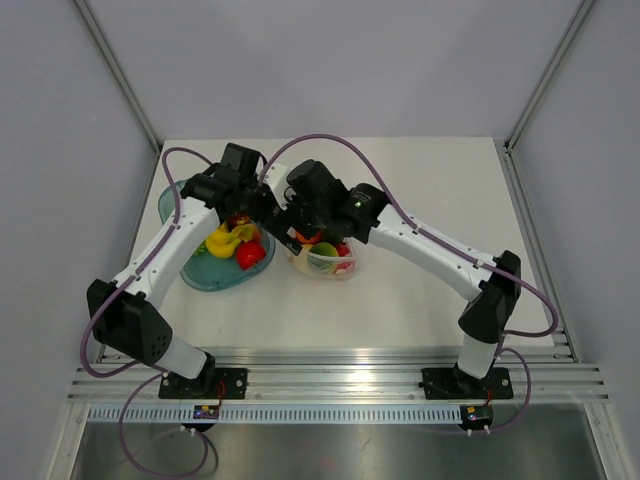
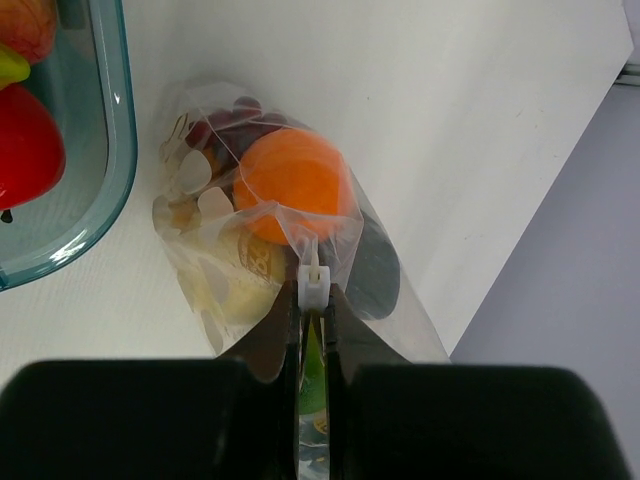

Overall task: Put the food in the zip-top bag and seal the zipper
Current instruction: Adjust the zipper food storage bag at the center of the board, then zip the zipper food storage bag at the center of the board.

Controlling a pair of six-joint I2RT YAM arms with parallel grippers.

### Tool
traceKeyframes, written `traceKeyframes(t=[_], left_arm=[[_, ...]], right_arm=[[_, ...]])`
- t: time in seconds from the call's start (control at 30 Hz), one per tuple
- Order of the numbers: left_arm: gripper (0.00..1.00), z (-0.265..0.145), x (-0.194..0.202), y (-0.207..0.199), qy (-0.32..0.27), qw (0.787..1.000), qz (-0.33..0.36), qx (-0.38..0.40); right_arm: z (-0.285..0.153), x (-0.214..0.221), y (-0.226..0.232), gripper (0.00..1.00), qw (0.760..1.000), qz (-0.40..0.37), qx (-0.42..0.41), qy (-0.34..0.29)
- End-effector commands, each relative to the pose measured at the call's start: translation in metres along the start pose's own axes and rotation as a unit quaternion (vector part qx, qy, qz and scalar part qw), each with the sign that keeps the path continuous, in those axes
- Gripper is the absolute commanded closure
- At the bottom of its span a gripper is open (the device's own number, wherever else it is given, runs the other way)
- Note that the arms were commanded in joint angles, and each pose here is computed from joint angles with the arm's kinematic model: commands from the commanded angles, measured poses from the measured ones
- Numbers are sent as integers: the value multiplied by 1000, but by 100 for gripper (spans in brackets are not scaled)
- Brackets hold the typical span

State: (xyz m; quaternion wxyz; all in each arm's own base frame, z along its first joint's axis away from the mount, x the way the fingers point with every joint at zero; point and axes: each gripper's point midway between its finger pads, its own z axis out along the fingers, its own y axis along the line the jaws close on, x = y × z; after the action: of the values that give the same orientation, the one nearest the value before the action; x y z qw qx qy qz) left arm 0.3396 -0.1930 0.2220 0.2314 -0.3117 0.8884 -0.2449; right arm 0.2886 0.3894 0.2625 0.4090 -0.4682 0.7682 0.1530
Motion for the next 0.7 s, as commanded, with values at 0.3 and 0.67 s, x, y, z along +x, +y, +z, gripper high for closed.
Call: traceKeyframes(t=[0.3, 0.67], left_arm=[[100, -7, -10, -18, -16, 1000, -8, 24], [100, -7, -10, -19, -15, 999, -15, 25]], right_arm=[[28, 17, -6, 25, 999, -12, 36, 25], [35, 26, -6, 76, 999, 4, 44, 24]])
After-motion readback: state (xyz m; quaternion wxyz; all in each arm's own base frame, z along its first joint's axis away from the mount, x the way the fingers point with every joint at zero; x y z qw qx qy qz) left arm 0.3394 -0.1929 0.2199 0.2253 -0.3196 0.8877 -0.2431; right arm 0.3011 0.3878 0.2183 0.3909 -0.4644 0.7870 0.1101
